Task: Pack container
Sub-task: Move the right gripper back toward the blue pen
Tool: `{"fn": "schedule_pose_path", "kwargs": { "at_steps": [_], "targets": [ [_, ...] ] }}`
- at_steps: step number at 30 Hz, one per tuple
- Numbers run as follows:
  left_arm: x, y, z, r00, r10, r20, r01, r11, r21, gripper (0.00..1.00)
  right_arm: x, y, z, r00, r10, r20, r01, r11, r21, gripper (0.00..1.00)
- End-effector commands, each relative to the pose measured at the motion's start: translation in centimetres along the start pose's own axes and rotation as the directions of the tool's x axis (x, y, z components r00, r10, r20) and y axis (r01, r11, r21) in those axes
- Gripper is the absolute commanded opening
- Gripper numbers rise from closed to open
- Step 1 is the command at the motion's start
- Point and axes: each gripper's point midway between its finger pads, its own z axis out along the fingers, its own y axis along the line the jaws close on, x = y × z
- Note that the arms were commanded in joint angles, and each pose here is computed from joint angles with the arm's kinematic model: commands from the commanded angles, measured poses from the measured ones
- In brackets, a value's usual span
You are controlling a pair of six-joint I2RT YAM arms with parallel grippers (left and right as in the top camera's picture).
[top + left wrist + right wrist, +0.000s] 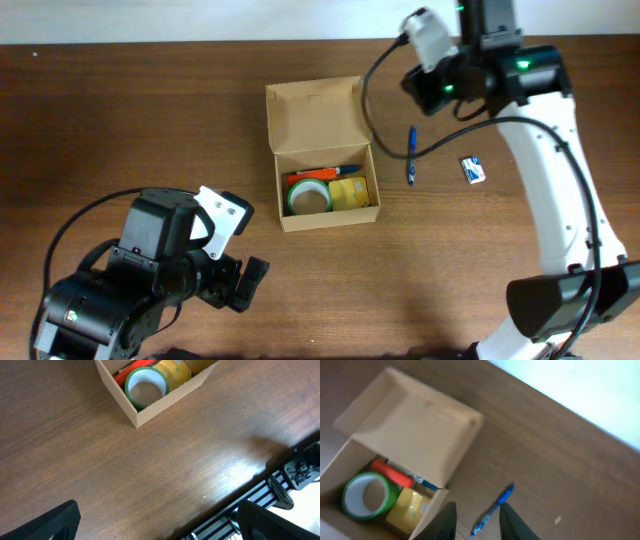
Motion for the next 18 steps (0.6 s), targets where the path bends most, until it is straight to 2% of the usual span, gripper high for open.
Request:
{"fn": "schedule_pose_path", "kwargs": {
  "at_steps": [1,6,11,14,18],
  "targets": [
    [-0.1,-0.2,-0.2,1.000,0.020,0.011,-0.020,1.000,0.012,1.00,1.2,-2.2,1.4,0.981,0.192,-0.032,-0.191,0.981,0.015,0.29],
    [-0.1,-0.2,-0.2,1.000,0.020,0.011,-0.020,1.000,0.012,0.99,3.4,-3.9,4.8,0.945,0.309,-0.110,-0.308,0.951,0.029,0.29],
    [-0.1,-0.2,-0.2,1.000,0.019,0.011,-0.019,1.000,0.012,0.99,5.6,-4.5,8.2,0.919,0.346,-0.190,-0.347,0.937,0.028,0.29],
    [-0.1,-0.2,-0.2,1.000,0.020,0.011,-0.020,1.000,0.012,1.00,7.7,-5.3,10.8,0.869,0.426,-0.250,-0.418,0.904,0.087,0.29],
    [-0.1,-0.2,-0.2,1.000,0.019,0.011,-0.020,1.000,0.012,1.00,9.8,-5.4,13.4,0.836,0.451,-0.312,-0.441,0.891,0.104,0.29]
  ]
}}
